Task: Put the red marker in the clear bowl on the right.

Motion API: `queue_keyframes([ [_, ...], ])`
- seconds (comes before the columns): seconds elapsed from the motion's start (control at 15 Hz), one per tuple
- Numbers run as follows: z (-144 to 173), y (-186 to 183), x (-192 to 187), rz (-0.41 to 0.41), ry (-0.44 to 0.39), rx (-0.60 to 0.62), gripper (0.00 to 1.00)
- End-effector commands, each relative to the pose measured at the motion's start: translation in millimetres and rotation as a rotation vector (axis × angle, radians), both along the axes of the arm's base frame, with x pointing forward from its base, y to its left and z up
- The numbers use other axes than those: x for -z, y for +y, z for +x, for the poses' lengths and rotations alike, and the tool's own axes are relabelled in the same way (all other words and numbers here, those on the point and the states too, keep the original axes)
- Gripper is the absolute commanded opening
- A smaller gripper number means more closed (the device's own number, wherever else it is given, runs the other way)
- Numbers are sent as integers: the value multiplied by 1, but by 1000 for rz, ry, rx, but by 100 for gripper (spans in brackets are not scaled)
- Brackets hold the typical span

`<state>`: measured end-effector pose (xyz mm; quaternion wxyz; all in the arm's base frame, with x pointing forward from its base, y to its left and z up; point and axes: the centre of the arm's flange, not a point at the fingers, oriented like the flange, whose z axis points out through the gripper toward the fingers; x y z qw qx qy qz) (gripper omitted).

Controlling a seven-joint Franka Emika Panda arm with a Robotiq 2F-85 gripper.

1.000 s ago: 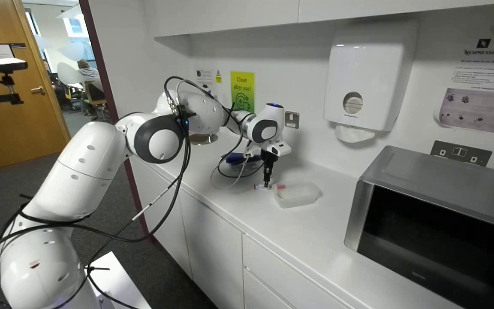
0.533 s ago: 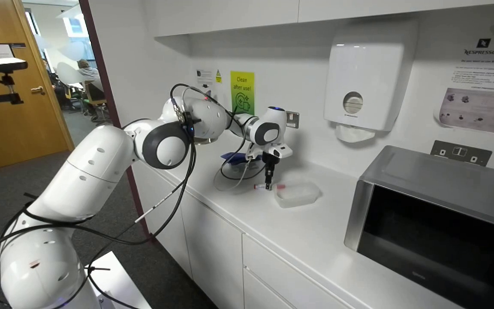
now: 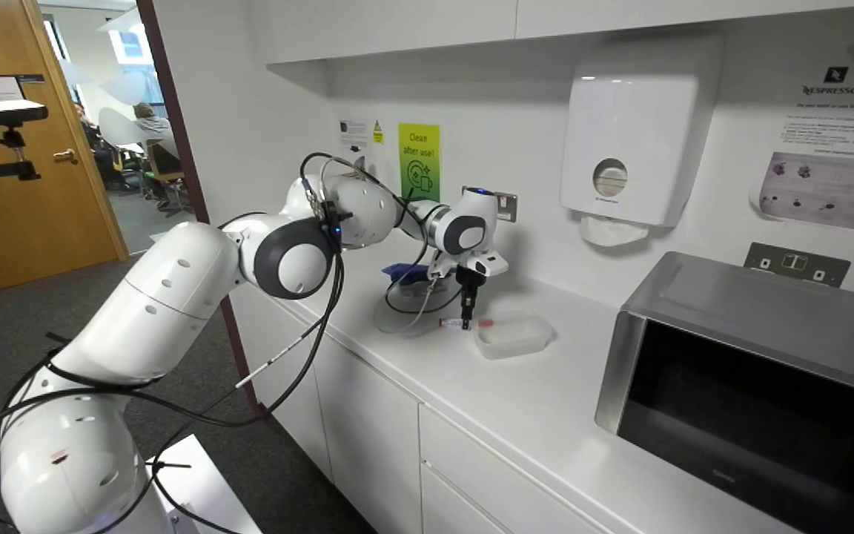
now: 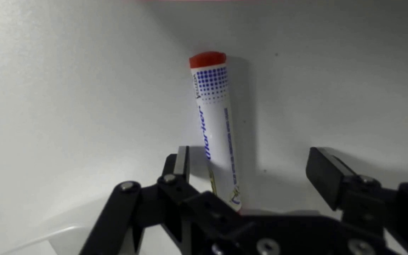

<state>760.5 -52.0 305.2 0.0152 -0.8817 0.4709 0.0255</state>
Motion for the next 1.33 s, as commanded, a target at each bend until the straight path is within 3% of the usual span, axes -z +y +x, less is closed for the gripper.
queue_keyframes([
  [0.0, 11, -6, -9, 5, 17, -7, 60],
  [0.4, 11, -7, -18, 7, 6, -6, 11],
  [0.53, 10, -5, -21, 8, 2, -8, 1],
  [0.6, 7, -3, -25, 10, -6, -15, 5],
  [1.07, -17, 12, -82, 21, -94, -66, 5],
  [1.27, -23, -1, -110, -5, -101, -99, 5],
])
